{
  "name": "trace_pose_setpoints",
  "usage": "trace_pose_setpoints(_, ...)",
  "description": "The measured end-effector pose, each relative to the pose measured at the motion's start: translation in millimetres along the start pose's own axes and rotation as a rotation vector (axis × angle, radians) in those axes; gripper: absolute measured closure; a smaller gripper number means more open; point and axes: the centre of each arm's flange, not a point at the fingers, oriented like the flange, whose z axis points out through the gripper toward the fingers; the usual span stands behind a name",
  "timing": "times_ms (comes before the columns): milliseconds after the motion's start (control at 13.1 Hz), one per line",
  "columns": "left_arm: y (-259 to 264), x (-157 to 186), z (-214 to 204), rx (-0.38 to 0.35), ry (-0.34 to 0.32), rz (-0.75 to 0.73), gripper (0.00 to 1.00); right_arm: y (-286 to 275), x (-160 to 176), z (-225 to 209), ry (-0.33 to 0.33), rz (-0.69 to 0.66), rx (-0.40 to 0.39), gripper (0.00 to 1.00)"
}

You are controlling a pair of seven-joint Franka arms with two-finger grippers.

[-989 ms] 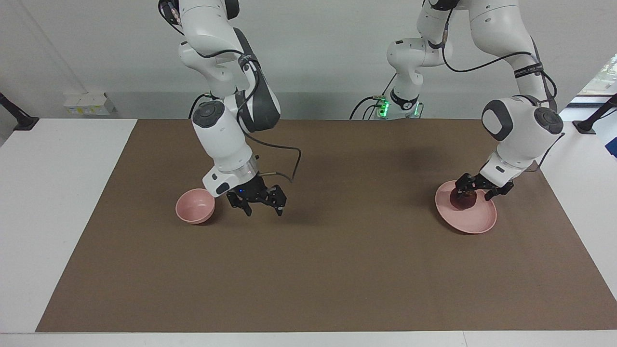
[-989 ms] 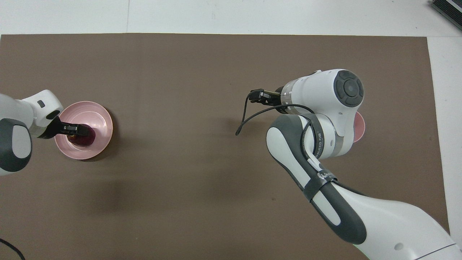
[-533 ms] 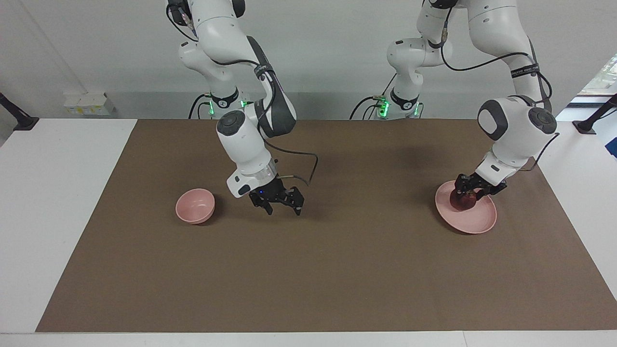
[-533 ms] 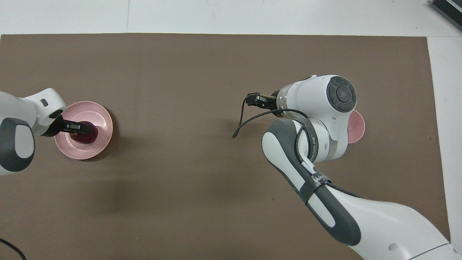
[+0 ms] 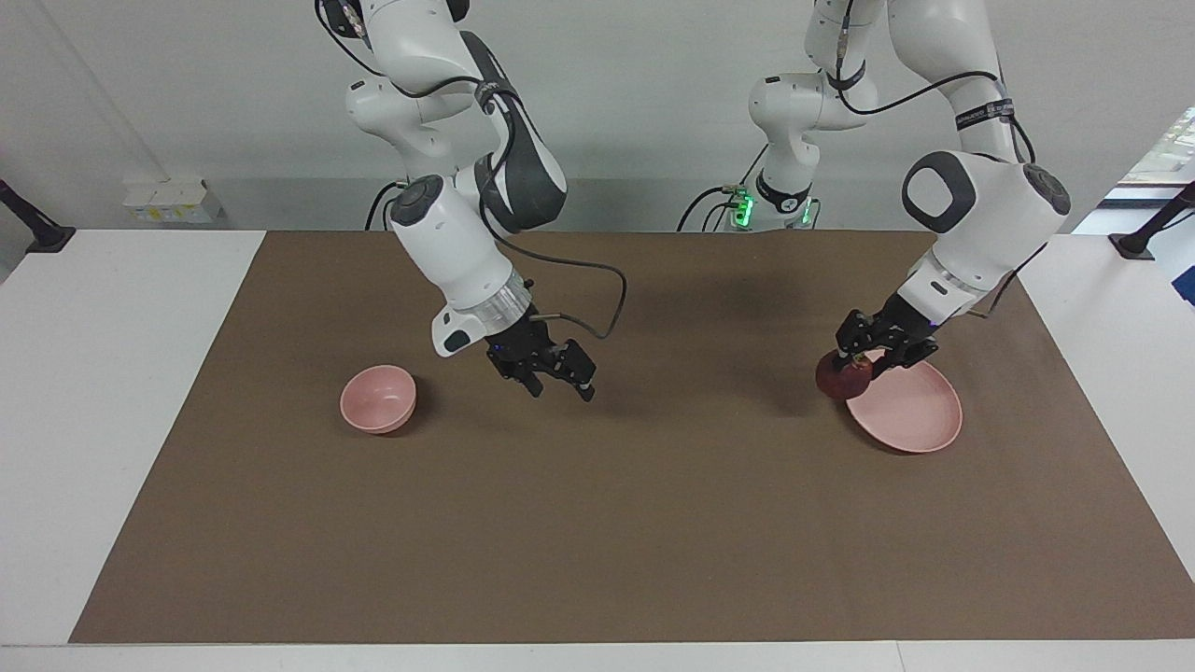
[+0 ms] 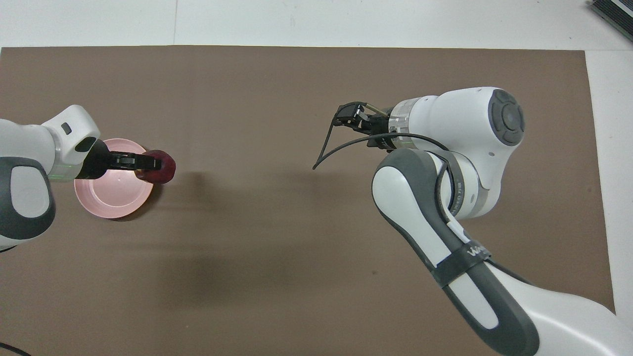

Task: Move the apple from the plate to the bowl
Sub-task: 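Grasp the apple with the left gripper and lift it off the plate, then carry the apple toward the right gripper while the right gripper grasps it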

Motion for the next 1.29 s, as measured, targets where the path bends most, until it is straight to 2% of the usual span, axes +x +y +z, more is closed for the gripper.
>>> trace_pose_setpoints(228, 35.5, 3.3, 9.4, -0.199, 0.05, -0.099, 0.37, -8.1, 0.6, -15.2, -0.09, 0.323, 0.181, 0.0)
trace_pose_setpoints(304, 45.5, 4.9, 11.2, -0.253, 0.072, -0.13, 0.37, -8.1, 2.3, -16.9, -0.113, 0.44, 0.205, 0.0)
trace_pose_setpoints(457, 71.3, 8.4, 16.4, -0.327, 0.125, -0.168, 0.37, -10.8, -0.3, -16.2, -0.147, 0.659, 0.202, 0.0)
trace_pose_setpoints(609, 97.2, 9.9, 22.1, -0.386, 0.175, -0.204, 0.37, -17.5, -9.8, -11.2, -0.185, 0.795, 0.197, 0.0)
trace_pose_setpoints(913, 166.3, 3.1, 37.8, -0.435, 0.309, -0.252, 0.37, -38.5, -46.7, 15.2, -0.254, 0.861, 0.178, 0.0)
trace_pose_setpoints(1065, 192.8, -4.3, 43.8, -0.442, 0.324, -0.253, 0.37, -45.5, -58.1, 24.8, -0.25, 0.861, 0.186, 0.0)
trace_pose_setpoints(1293, 201.7, -7.5, 46.9, -0.447, 0.315, -0.25, 0.37, -48.1, -61.2, 27.2, -0.24, 0.861, 0.193, 0.0)
